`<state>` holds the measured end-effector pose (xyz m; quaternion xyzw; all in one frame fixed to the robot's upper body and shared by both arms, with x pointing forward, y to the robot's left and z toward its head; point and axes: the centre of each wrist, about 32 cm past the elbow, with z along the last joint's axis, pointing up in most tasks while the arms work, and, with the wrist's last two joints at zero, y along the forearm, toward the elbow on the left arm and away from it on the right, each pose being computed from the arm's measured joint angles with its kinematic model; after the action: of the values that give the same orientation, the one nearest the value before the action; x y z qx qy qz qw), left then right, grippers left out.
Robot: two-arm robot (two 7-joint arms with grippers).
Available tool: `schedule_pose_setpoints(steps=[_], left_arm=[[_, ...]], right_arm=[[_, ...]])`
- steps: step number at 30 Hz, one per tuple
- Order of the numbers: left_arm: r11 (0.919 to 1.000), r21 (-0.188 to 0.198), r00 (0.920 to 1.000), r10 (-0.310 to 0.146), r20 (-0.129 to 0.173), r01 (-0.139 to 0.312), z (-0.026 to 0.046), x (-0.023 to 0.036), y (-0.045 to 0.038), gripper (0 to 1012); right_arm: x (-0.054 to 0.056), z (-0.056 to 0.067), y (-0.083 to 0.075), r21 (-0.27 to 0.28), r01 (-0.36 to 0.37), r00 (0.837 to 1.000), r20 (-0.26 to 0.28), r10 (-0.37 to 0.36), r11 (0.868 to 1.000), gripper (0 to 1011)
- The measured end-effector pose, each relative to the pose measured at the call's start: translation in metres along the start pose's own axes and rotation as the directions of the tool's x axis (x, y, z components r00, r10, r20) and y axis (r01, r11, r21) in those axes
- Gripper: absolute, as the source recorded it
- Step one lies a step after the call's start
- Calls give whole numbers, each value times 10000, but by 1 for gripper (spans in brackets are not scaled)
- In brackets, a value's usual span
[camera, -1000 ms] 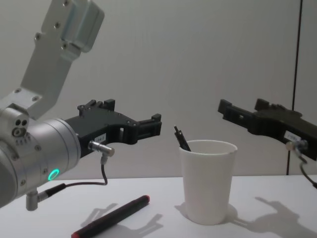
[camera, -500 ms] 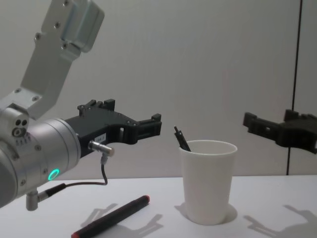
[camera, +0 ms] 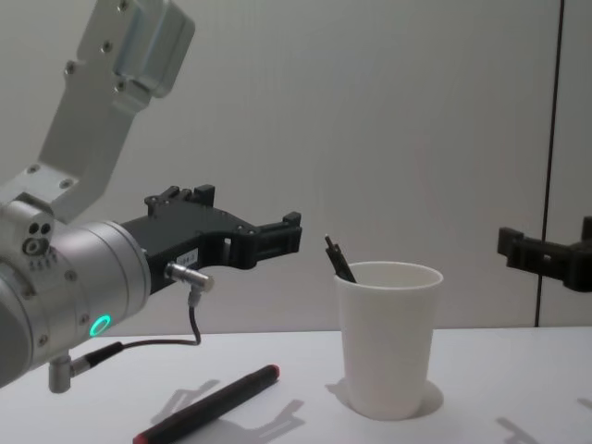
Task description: Place the pen into the pen holder.
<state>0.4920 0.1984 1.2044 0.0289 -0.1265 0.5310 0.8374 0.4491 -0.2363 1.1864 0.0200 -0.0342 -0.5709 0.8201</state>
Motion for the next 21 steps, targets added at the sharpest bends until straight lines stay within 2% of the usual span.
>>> schedule_pose_setpoints(steps=[5,21], left_arm=[[10000,0,10000,0,0,0,0,0,0,1001],[10000,41,10000,-49,-53,49,6,5,4,1001]], right_arm=[[-11,24,-50,-115,115,9999,97,-114,9999,1001],[-12,28,-56,-124,135,9999,110,-133,9998,1001]])
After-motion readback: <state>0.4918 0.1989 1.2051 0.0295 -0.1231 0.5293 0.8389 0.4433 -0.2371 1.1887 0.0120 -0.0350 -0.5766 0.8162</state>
